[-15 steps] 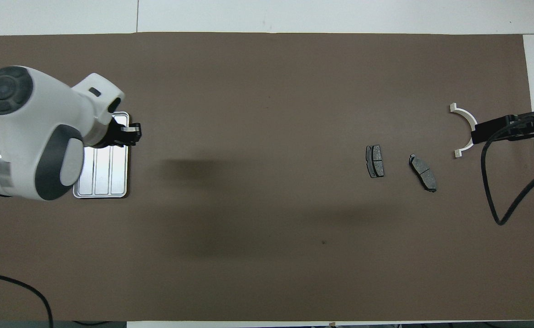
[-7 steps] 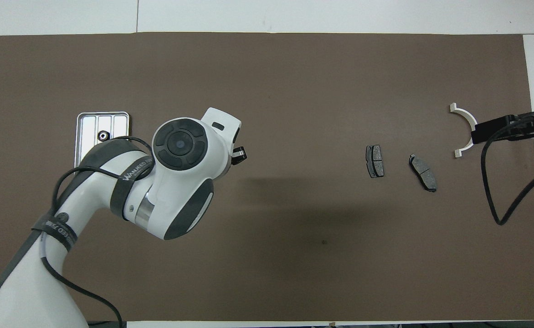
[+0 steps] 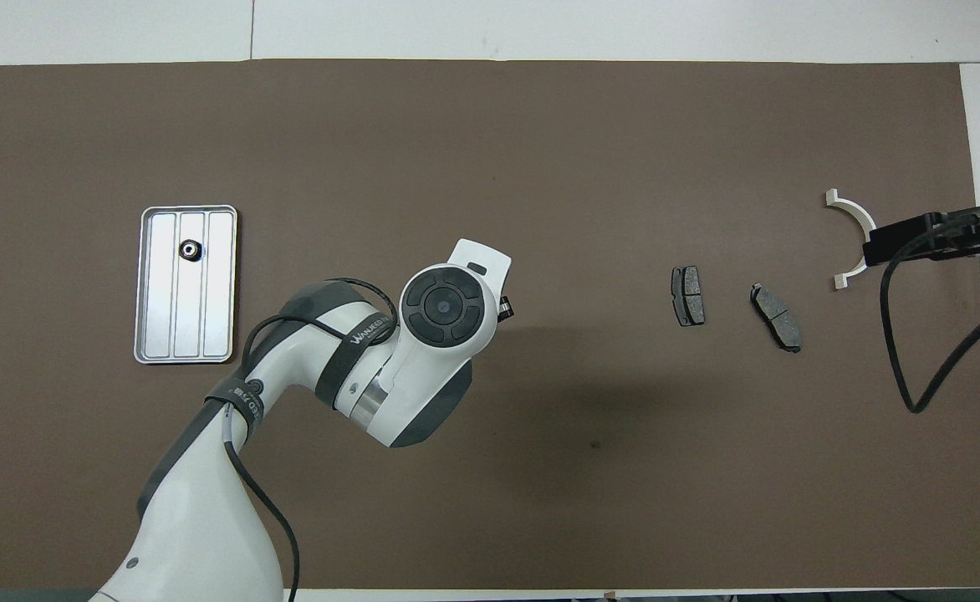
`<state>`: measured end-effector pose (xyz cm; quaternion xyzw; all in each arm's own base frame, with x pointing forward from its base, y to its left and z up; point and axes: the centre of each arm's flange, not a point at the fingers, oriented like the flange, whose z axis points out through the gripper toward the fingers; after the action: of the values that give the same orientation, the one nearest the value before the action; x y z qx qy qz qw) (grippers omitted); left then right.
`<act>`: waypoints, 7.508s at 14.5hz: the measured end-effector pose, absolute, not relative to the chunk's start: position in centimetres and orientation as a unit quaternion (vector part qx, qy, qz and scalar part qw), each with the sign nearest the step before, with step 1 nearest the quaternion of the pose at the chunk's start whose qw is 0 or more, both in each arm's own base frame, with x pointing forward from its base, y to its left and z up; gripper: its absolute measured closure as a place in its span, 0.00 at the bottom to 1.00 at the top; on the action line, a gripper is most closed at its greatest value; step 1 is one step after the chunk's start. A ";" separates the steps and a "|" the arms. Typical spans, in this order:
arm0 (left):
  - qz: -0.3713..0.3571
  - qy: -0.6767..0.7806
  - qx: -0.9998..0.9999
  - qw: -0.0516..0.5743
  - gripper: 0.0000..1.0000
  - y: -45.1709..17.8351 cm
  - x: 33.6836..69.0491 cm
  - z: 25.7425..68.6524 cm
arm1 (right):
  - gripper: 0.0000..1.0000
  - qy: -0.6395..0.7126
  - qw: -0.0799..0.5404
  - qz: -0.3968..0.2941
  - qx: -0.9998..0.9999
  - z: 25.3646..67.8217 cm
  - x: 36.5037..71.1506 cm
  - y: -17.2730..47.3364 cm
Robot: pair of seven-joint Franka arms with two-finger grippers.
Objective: Place bearing gear from tray to pile
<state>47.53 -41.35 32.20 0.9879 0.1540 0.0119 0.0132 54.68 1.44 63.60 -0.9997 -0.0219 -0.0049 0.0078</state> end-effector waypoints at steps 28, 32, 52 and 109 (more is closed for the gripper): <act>0.056 0.110 0.992 -0.019 0.10 -28.1 56.5 34.1 | 0.02 0.132 0.016 -0.018 -0.991 53.4 53.7 13.6; 0.045 0.066 0.996 -0.034 0.10 -15.3 59.7 39.6 | 0.00 0.154 0.015 -0.013 -0.988 51.8 53.4 17.3; 0.057 -0.014 0.998 0.023 0.10 -0.5 61.1 33.5 | 0.10 0.258 -0.015 -0.030 -0.966 34.4 50.5 43.7; 0.035 -0.006 0.999 0.026 0.65 -2.6 62.4 35.7 | 0.76 0.241 -0.011 0.018 -0.970 41.7 57.5 36.6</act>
<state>62.38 -2.57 35.69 0.9990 -0.0055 0.0353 0.0261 57.53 36.59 41.68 -0.9703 0.2411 0.0176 -0.0108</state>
